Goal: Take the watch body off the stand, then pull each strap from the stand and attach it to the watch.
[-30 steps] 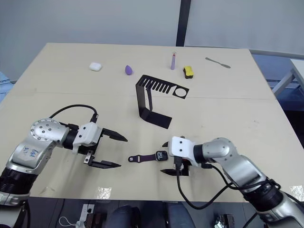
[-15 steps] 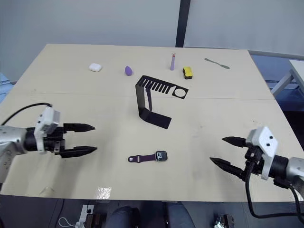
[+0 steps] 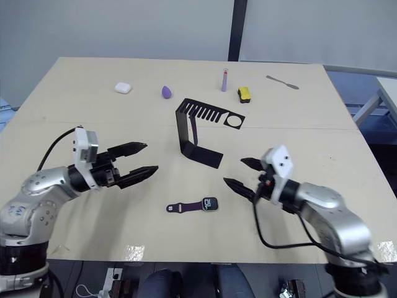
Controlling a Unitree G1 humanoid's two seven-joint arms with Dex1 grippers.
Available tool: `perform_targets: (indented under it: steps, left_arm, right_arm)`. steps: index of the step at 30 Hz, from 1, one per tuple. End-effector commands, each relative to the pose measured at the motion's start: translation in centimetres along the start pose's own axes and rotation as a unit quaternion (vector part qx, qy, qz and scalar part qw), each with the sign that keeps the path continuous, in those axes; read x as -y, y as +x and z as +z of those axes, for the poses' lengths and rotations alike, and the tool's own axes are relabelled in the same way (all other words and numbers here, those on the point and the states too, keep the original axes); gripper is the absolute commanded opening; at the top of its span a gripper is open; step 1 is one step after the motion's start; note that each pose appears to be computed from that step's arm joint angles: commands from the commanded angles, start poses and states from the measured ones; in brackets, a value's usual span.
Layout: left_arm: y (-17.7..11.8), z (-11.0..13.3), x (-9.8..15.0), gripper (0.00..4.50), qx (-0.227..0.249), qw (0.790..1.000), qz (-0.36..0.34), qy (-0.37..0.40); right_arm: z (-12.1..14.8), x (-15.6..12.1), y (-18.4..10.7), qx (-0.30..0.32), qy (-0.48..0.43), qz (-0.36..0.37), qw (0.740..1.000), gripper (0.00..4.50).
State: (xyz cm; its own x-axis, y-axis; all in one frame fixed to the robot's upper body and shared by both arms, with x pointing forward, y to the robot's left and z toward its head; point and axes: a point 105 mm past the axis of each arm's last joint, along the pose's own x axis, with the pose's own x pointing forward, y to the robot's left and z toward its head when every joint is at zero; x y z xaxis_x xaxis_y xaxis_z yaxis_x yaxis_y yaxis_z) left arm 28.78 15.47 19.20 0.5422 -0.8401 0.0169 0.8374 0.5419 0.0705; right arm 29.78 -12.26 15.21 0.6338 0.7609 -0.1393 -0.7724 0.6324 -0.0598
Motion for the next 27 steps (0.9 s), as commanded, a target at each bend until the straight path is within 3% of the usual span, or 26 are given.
perform_targets:
  steps: [1,6,12,20,23,25,27]
  left_arm:
    - [0.3,1.3,0.7,4.5,0.032,0.999,0.023,0.017]
    - [1.2,1.3,1.5,4.5,0.046,0.998,0.039,0.02]
    - [2.4,1.3,2.9,4.5,0.056,0.996,0.053,0.037]
    - [4.9,1.3,3.5,4.5,0.083,0.989,0.11,0.057]
    - [5.7,1.1,3.1,3.65,0.091,0.985,0.14,0.051]
    - [6.4,1.0,3.0,2.73,0.091,0.983,0.148,0.049]
    - [7.3,1.0,3.0,2.73,0.09,0.982,0.153,0.059]
  right_arm:
    - [0.0,0.6,2.8,0.002,-0.01,-0.017,1.0,2.62]
    - [-0.2,1.0,6.9,-0.003,-0.005,-0.024,1.0,0.03]
    - [-1.9,2.1,9.3,-0.044,0.006,-0.049,0.998,0.03]
    - [-4.7,2.8,9.3,-0.095,0.034,-0.087,0.991,0.03]
    - [-5.1,2.6,9.2,-0.101,0.043,-0.089,0.99,0.0]
    - [-5.3,2.4,9.1,-0.105,0.042,-0.087,0.99,0.0]
    - [-5.5,2.2,8.9,-0.109,0.043,-0.086,0.989,0.0]
